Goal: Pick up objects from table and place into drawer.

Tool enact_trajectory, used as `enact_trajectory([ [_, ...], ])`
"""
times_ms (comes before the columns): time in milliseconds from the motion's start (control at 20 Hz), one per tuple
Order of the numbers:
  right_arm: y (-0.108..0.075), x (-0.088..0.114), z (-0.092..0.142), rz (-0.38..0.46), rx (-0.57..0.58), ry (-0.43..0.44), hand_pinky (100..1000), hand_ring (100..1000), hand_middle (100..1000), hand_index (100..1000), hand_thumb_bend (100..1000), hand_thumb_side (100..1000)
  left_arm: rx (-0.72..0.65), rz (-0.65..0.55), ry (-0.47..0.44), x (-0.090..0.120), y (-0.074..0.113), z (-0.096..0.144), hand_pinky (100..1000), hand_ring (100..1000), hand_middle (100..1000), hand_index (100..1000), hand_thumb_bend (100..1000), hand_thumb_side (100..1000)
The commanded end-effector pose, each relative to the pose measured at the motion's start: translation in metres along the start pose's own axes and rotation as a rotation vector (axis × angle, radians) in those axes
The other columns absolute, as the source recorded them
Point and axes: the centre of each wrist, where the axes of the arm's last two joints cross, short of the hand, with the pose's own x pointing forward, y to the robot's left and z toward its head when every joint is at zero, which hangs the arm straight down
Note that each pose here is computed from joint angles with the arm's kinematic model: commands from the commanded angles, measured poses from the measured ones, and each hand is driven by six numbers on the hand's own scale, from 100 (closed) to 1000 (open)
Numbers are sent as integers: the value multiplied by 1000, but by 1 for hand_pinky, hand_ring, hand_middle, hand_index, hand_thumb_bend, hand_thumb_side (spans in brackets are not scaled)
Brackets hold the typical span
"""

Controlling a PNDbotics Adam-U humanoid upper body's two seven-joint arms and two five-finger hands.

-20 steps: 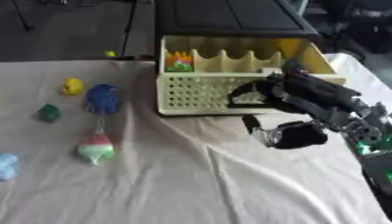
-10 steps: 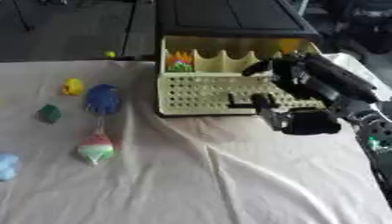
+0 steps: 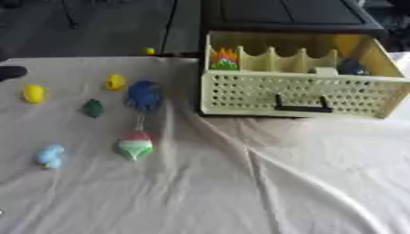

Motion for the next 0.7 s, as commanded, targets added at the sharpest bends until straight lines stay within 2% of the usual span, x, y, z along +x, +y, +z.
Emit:
enact_trajectory([
  [50, -20, 20, -7, -17, -125, -128, 100, 100, 100, 754, 100, 513, -11, -32, -23, 5, 6, -5, 701, 758, 696, 920, 100, 861],
  [100, -24, 21, -6, -18, -176, -164, 100, 100, 100, 753, 100, 519, -11, -37, -23, 5, 7, -5, 701, 758, 697, 920, 100, 861],
  [150, -26, 21, -4, -14, -225, -203, 100, 152, 145, 758, 100, 574, -11, -44, -22, 5, 9, -5, 702, 760, 701, 922, 100, 861],
  [200, -27, 21, -2, -7, -265, -239, 105, 168, 160, 763, 100, 591, -11, -52, -21, 5, 10, -5, 702, 760, 701, 923, 100, 860],
  [250, -28, 19, 2, 3, -297, -273, 210, 264, 255, 794, 100, 676, -12, -63, -20, 6, 11, -5, 703, 766, 714, 929, 100, 870],
  [300, -27, 17, 6, 14, -324, -310, 275, 319, 308, 800, 100, 714, -17, -78, -19, 6, 14, -6, 705, 771, 724, 934, 100, 848],
  [400, -22, 11, 15, 32, -353, -376, 358, 389, 380, 824, 100, 749, -33, -121, -15, 8, 19, -8, 710, 782, 741, 944, 100, 839],
  [450, -20, 8, 20, 41, -356, -399, 427, 445, 441, 838, 100, 769, -50, -157, -7, 9, 23, -9, 718, 798, 763, 962, 100, 823],
  [600, -11, -2, 33, 47, -360, -443, 423, 447, 447, 830, 100, 761, -123, -321, 21, 14, 40, -14, 732, 821, 789, 983, 100, 802],
  [700, -7, -6, 42, 48, -370, -447, 418, 434, 436, 814, 100, 745, -198, -459, 32, 20, 52, -19, 739, 828, 800, 982, 100, 709],
])
